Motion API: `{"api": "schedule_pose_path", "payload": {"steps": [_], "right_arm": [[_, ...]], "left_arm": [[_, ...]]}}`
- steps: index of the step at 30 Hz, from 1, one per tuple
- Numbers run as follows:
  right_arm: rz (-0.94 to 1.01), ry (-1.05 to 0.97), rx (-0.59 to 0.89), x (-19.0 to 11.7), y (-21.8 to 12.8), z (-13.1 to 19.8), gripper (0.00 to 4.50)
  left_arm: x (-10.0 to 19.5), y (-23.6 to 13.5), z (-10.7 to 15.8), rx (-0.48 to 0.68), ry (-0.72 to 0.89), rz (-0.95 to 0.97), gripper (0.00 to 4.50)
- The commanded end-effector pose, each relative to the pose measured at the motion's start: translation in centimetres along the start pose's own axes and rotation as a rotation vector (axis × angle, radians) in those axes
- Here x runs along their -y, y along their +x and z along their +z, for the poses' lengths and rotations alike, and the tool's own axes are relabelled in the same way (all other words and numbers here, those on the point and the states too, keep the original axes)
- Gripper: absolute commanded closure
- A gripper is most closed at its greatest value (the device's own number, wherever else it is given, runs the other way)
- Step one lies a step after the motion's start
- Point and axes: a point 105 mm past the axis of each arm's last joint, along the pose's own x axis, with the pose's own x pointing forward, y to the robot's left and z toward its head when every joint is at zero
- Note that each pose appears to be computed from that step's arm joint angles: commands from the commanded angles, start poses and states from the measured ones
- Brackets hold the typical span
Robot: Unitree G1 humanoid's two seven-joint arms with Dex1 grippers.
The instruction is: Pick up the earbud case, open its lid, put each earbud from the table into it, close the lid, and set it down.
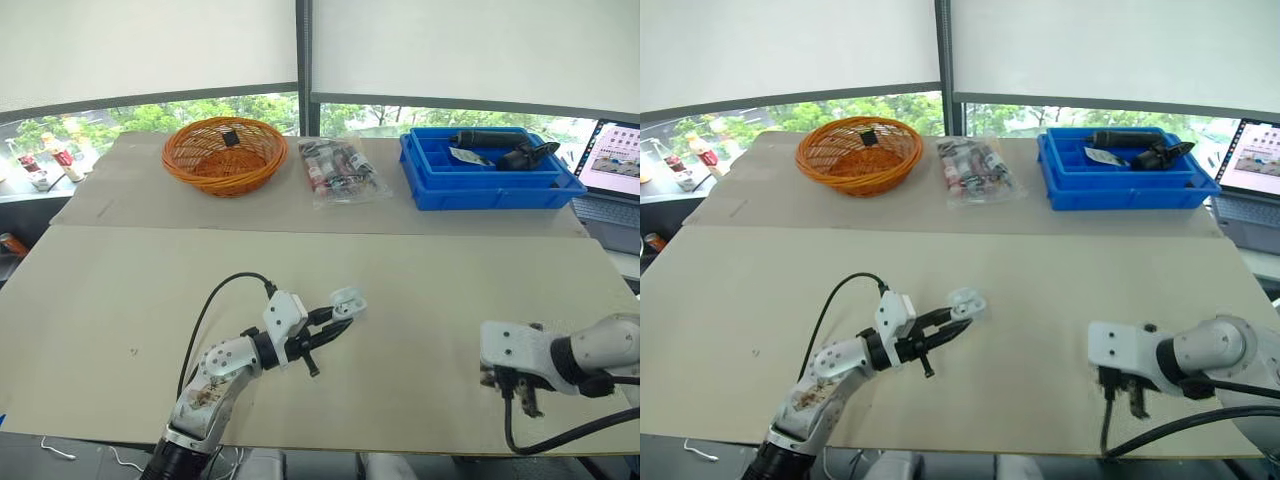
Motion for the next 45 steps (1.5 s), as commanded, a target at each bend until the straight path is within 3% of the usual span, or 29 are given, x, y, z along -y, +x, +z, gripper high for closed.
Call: {"api": "schedule_pose_path", "payload": {"steps": [1, 8, 12, 22, 45], "right_arm": [[-0.151, -0.048, 0.296, 1.8, -1.0, 5.3, 4.17], [-0.395, 0.132, 0.819, 3.4, -1.8, 12.0, 4.17], [-0.488, 0.244, 0.999, 4.1, -1.8, 14.0, 4.17], [-0.576, 0.295, 1.063, 4.4, 0.6, 15.1, 4.17], [-0.695, 0.190, 0.926, 4.4, 3.9, 11.9, 4.17]], "left_arm": [[-0.2, 0.6, 1.8, 0.071, 0.038, -0.031, 3.96], [-1.3, 1.5, 2.4, 0.082, 0.045, -0.045, 3.96], [-1.5, 1.9, 2.4, 0.073, 0.032, -0.066, 3.96], [-2.6, 2.5, 3.1, 0.090, 0.000, -0.057, 3.96], [-2.8, 2.4, 3.4, 0.093, 0.018, -0.069, 3.96]]}}
